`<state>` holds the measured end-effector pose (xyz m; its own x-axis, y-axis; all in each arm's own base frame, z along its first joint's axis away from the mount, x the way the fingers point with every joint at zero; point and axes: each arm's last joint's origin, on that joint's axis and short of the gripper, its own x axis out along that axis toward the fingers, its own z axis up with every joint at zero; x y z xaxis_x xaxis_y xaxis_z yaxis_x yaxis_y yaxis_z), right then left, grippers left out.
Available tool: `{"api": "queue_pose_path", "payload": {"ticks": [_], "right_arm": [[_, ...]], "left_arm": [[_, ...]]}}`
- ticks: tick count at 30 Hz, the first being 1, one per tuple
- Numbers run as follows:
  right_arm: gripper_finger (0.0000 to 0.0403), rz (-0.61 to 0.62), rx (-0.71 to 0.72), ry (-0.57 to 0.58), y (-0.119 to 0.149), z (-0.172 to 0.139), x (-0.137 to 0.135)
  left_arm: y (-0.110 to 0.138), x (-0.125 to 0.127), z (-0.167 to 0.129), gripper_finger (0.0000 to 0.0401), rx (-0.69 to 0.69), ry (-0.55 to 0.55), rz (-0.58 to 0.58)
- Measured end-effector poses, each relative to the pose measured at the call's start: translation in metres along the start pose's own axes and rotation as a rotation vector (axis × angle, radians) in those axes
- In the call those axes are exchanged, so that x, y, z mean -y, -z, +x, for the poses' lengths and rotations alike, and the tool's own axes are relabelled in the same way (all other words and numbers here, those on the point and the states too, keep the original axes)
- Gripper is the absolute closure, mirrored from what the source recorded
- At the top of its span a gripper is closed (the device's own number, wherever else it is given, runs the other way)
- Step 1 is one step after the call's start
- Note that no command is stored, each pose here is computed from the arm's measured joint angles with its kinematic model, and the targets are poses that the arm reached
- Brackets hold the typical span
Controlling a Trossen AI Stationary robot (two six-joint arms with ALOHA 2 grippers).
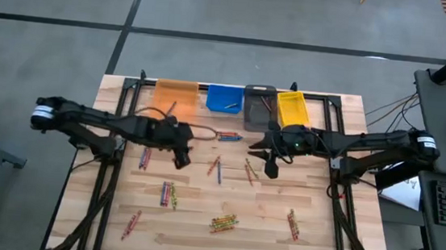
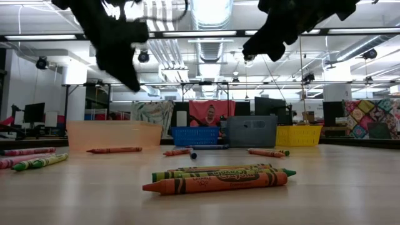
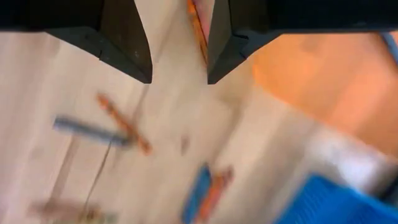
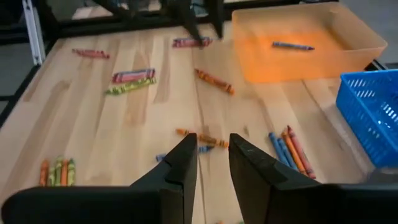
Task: Sort crayons
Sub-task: Put the orange crayon into the yellow bin
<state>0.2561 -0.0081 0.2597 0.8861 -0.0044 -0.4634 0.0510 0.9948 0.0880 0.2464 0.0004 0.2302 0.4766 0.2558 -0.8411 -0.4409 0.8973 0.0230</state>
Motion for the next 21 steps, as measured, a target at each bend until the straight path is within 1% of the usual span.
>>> {"api": "queue_pose_path", "payload": {"ticks": [4, 8, 14, 21], "right_arm": [[0.0318, 0.010, -0.009, 0.001, 0.002, 0.002, 0.000], [0.0317, 0.004, -0.004, 0.000, 0.002, 0.004, 0.000], [0.0326, 0.002, 0.013, -0.001, 0.000, 0.004, 0.000], [0.0320, 0.003, 0.022, -0.001, 0.000, 0.004, 0.000]], "left_arm": [[0.020, 0.013, 0.024, 0.0265, -0.135, 0.022, 0.046], [0.036, 0.020, 0.042, 0.0265, -0.210, -0.012, 0.072], [0.052, 0.018, 0.064, 0.0265, -0.184, -0.081, 0.046], [0.062, 0.012, 0.070, 0.0265, -0.158, -0.194, 0.020]]}}
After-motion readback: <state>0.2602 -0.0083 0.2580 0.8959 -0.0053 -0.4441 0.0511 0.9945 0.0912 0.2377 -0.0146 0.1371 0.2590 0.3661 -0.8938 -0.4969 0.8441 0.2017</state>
